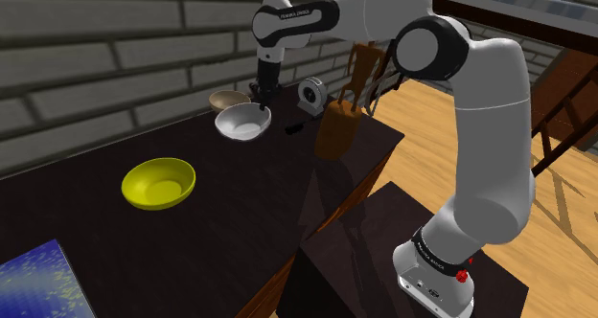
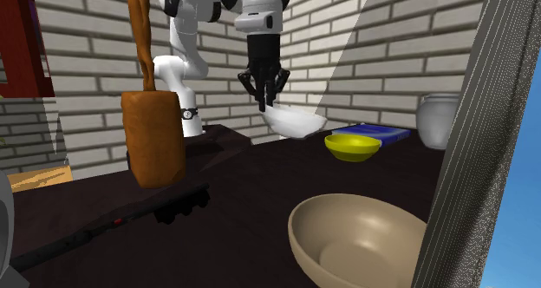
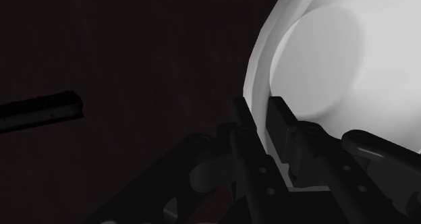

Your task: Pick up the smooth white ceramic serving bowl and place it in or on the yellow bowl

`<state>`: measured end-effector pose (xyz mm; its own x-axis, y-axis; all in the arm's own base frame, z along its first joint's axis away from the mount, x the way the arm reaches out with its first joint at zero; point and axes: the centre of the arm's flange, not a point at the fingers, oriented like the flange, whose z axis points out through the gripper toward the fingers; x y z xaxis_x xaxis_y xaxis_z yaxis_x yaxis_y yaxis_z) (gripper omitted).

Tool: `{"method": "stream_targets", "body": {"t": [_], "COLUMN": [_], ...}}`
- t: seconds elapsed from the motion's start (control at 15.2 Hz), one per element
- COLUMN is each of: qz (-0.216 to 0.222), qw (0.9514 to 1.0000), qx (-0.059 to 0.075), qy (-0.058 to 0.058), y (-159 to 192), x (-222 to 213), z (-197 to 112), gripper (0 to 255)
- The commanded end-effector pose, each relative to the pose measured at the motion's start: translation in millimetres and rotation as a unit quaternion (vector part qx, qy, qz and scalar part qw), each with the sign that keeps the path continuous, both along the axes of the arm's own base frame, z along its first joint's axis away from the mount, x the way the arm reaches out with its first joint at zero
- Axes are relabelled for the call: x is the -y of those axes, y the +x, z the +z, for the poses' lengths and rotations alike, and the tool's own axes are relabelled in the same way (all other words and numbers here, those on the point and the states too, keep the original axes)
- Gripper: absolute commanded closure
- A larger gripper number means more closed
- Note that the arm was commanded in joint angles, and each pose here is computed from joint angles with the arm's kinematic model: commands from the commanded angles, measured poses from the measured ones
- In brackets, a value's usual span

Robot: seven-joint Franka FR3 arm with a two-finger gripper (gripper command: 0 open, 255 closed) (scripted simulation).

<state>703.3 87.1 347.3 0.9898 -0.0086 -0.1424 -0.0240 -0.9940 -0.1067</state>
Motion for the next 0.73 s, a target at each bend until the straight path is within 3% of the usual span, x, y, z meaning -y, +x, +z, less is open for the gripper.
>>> {"method": "stream_targets", "body": {"t": [0.0,0.66], "qz": [-0.001,-0.001], "qw": [1.0,1.0], "qx": [0.0,0.0], "qy": [0.0,0.0], "y": [-4,-18], "x": [-26,-157], "z": [2,17], "gripper": [255,255]}}
